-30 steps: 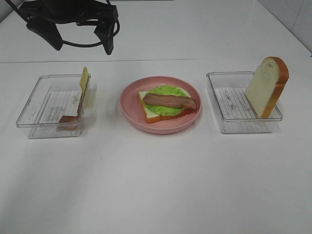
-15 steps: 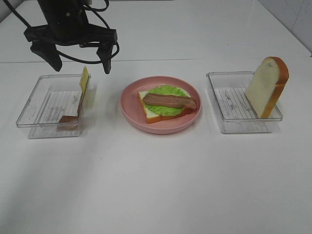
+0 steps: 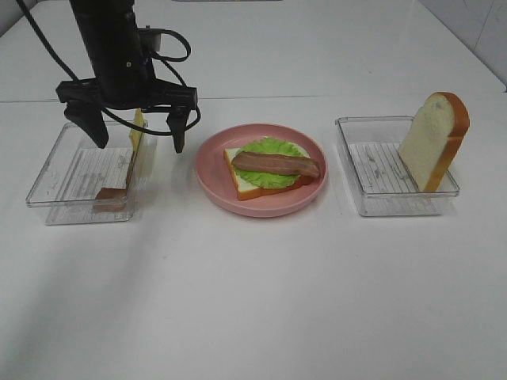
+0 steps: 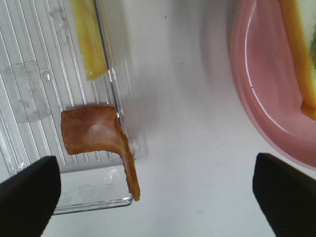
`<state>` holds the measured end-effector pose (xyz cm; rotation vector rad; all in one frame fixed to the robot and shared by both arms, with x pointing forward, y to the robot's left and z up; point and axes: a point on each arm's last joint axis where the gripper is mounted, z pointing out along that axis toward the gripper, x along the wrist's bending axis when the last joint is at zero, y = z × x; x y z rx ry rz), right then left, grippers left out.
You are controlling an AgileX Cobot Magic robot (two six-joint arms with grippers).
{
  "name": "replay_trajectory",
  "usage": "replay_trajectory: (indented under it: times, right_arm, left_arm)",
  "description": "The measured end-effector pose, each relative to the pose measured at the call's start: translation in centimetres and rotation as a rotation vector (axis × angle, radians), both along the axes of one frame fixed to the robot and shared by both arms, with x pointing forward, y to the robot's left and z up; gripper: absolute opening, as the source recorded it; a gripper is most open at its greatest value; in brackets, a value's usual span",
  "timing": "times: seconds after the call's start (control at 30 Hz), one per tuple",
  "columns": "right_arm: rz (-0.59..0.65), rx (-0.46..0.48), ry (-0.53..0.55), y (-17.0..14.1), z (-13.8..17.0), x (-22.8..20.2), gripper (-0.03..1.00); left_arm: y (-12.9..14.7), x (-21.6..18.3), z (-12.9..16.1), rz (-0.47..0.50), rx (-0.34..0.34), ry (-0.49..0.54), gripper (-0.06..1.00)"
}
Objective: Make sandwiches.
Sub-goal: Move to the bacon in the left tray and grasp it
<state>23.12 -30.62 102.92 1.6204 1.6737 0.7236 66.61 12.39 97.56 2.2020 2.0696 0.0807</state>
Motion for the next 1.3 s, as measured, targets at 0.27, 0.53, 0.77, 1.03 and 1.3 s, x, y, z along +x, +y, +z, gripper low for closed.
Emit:
replay_trajectory:
  times: [0.27, 0.53, 0.77, 1.03, 1.3]
  right_arm:
    - [0.000, 0.000, 0.000, 0.0, 0.0, 0.0, 0.92]
    - [0.000, 0.000, 0.000, 0.0, 0.0, 0.0, 0.92]
    - [0.000, 0.000, 0.000, 0.0, 0.0, 0.0, 0.92]
    - [0.000, 0.000, 0.000, 0.0, 0.0, 0.0, 0.92]
    - [0.000, 0.000, 0.000, 0.0, 0.0, 0.0, 0.92]
  left_arm:
    - [-0.1, 0.3, -2.5, 0.000, 0.020, 0.049, 0.98]
    - [-0.2, 0.4, -3.8, 0.024, 0.030, 0.077, 0.98]
    - [-0.1, 0.5, -3.9, 0.025, 0.038, 0.076, 0.98]
    - [-0.1, 0.5, -4.0, 0.035, 0.038, 0.078, 0.91]
    - [-0.1, 0.5, -4.0, 0.043, 0.038, 0.078, 0.79]
